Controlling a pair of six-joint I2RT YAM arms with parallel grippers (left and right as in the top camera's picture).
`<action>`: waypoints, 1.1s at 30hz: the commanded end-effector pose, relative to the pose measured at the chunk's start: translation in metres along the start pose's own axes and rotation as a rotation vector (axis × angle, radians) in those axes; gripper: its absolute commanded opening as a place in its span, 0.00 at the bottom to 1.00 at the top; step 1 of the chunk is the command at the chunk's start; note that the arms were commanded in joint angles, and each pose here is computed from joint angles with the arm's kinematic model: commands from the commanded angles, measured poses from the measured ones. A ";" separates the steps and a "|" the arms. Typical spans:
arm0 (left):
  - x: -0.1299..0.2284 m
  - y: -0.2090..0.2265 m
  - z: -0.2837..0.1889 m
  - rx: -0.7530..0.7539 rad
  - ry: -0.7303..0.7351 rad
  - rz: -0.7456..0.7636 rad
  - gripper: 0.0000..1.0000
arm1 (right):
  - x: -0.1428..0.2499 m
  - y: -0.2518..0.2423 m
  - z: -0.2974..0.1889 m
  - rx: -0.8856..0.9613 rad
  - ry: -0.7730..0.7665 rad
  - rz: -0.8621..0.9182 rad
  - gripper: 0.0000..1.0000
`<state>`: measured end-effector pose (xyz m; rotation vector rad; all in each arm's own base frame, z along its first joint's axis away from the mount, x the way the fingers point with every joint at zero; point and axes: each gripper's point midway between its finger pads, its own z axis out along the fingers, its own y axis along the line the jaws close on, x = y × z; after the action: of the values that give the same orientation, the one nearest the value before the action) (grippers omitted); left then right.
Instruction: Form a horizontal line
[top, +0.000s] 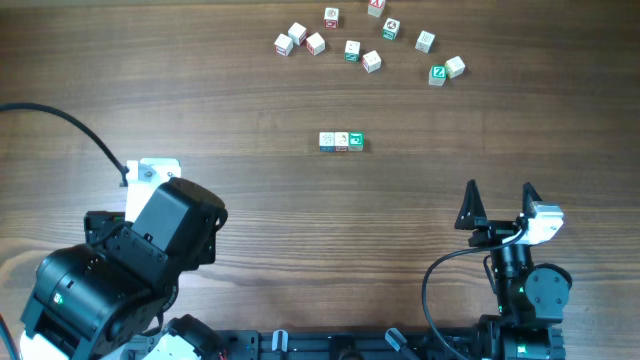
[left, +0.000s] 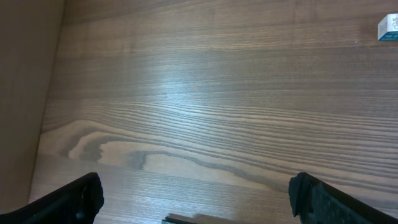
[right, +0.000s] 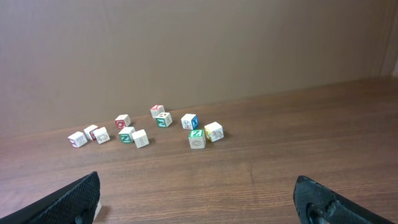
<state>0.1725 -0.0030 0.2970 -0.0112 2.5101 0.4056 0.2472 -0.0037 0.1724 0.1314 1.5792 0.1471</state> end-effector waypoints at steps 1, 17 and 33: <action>0.000 0.002 -0.001 -0.006 -0.005 -0.026 1.00 | -0.004 -0.004 -0.001 0.019 -0.019 0.009 1.00; 0.001 0.004 -0.005 0.012 -0.027 -0.032 1.00 | -0.004 -0.003 -0.001 0.019 -0.019 0.008 1.00; 0.054 0.001 0.008 0.320 -0.296 -0.459 1.00 | -0.004 -0.004 -0.001 0.019 -0.019 0.008 1.00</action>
<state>0.1303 0.0095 0.2984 -0.3213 2.2400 -0.0810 0.2471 -0.0037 0.1726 0.1312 1.5781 0.1471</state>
